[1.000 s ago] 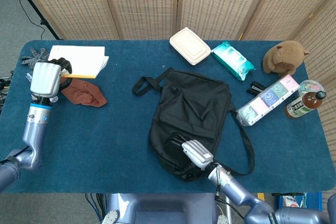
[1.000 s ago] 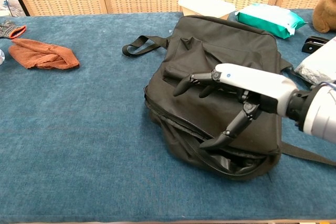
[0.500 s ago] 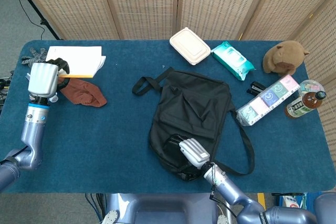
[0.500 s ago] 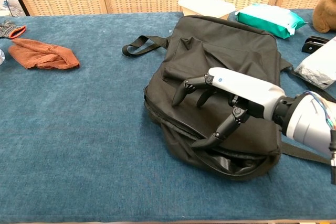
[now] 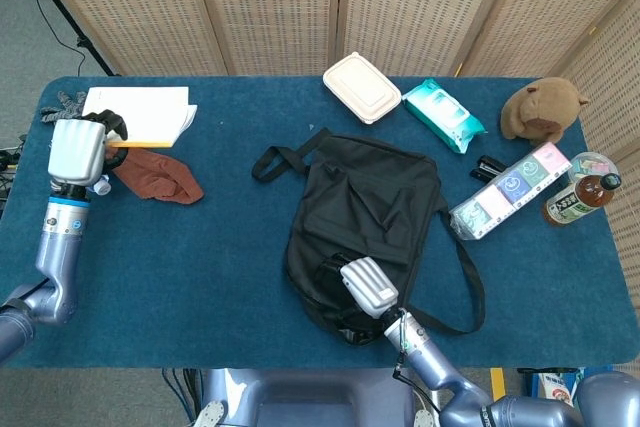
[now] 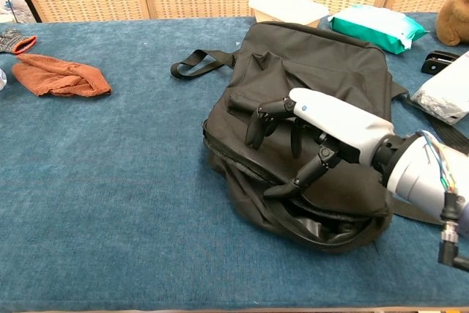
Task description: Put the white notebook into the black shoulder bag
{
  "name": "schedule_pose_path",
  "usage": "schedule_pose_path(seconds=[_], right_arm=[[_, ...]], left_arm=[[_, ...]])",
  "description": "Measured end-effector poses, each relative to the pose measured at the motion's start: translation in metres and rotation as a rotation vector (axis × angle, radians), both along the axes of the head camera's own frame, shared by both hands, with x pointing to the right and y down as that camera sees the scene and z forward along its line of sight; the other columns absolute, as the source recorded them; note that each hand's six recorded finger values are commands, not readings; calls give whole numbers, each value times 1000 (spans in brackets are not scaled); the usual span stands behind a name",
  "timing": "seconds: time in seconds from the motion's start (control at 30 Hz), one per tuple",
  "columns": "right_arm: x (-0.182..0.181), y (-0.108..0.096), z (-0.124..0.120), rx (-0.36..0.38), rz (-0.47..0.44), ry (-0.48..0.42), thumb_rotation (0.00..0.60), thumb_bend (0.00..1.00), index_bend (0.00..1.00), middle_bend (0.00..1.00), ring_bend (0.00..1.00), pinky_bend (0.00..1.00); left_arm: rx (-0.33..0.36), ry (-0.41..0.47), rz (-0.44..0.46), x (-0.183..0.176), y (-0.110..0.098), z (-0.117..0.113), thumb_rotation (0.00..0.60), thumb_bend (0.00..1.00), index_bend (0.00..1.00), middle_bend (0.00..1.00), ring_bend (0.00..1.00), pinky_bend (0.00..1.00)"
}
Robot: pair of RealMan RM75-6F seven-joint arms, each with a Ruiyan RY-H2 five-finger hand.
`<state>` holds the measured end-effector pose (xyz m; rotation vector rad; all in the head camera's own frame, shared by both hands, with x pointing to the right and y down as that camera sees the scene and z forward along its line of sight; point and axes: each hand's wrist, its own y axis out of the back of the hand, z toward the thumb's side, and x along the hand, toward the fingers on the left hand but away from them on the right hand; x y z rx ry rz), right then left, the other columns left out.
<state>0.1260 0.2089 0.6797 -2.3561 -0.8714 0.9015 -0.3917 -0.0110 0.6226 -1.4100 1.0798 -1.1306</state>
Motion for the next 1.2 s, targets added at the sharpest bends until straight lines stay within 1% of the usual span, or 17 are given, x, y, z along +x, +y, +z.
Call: schedule_pose_path(seconds=[0.03,0.1,0.13,0.2,0.27,0.3,0.5,0.6,0.77,0.97,1.03,1.2], right_arm=[[0,0,0,6,1,-1,600,312,435,439,360,617],[1,-2,-1,15,4,-3,600,473,459,461,381,659],[1,-3,-2,19,6,-4,600,534,468,468,387,668],[3,-5,-3,23,9,-5,600,698,488,485,402,687],[5,-7,-4,25,13,-6,600,779,499,496,413,701],[5,-8,-4,26,15,-7,600,800,507,504,421,707],[10,-13,-8,39,23,-12,600,808,535,534,443,719],[14,-21,-12,50,40,-22,600,808,546,544,450,719],[19,-44,-23,72,63,-34,600,808,552,550,454,719],[21,-72,-33,97,48,-24,600,808,555,553,455,719],[22,-80,-36,93,49,-25,600,809,556,555,455,719],[22,-96,-43,72,53,-44,600,808,557,556,457,719]], left_arm=[[0,0,0,0,0,0,600,533,781,577,618,717],[0,0,1,-1,1,0,600,532,781,577,618,717],[1,1,3,-1,1,0,600,532,782,577,618,717],[1,2,5,-1,2,0,600,532,782,577,618,717],[2,2,7,-2,3,0,600,532,782,577,618,717],[2,2,7,-2,3,0,600,533,782,577,618,717],[3,21,28,0,9,0,600,533,784,579,619,717],[5,48,62,5,13,-1,600,532,787,581,620,717],[5,121,168,19,27,-3,600,534,789,583,621,717],[4,229,327,43,51,-8,600,538,791,583,620,717],[6,265,383,52,60,-10,600,538,791,583,621,717],[9,336,479,72,79,-11,600,538,792,585,621,717]])
